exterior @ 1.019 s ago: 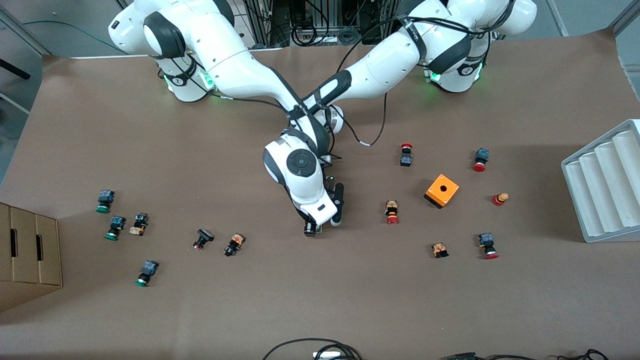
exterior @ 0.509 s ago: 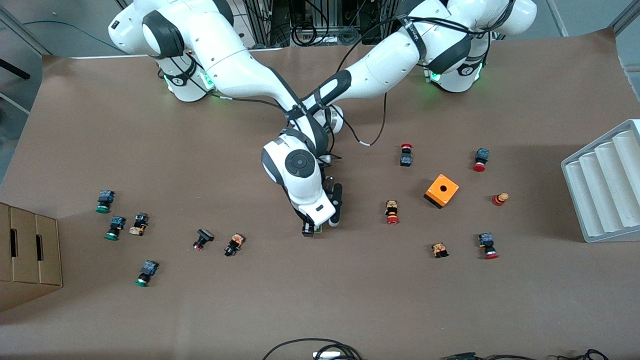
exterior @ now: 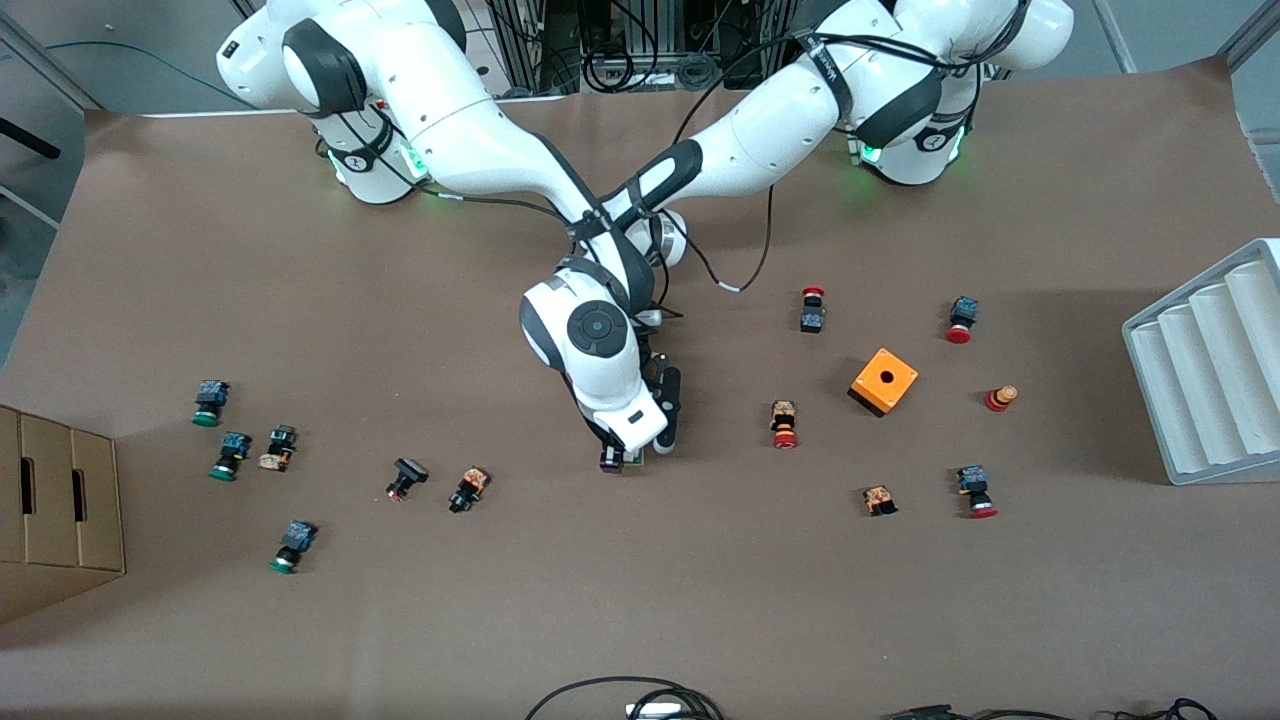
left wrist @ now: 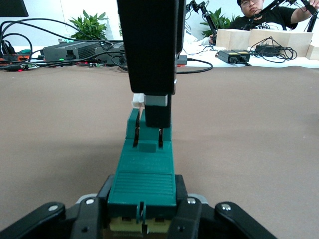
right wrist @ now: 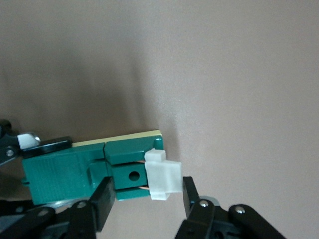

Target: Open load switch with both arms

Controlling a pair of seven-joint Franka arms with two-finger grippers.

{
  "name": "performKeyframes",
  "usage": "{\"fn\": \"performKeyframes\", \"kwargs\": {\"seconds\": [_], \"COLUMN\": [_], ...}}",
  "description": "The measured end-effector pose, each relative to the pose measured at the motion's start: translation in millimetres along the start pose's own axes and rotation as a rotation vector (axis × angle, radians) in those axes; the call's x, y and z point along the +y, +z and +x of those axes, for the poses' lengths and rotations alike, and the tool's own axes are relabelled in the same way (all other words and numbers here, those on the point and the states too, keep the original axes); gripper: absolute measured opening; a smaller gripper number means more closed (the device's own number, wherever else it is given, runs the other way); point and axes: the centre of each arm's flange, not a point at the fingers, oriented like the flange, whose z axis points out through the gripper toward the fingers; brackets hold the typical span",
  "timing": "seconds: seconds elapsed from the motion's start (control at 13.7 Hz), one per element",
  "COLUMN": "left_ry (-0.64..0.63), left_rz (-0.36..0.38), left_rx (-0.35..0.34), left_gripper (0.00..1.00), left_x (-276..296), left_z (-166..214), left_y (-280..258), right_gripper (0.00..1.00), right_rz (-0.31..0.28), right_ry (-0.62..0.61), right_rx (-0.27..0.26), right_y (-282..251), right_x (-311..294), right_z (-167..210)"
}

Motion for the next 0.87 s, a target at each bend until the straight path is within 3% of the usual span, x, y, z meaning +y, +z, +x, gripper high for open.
{"fn": "performKeyframes", "kwargs": {"seconds": [0.87], "left_ry": [-0.001], "left_rz": [0.0], "left_rx": [0.0], "left_gripper": [0.49], "left_x": [0.0], "left_z": [-0.1], "left_y": [-0.1], "right_gripper": [0.62], "right_rz": [-0.005], "right_ry": [0.01], "right_rx": [-0.011], "right_y": [-1.4], "right_x": [6.6], "right_z": [-6.8]}}
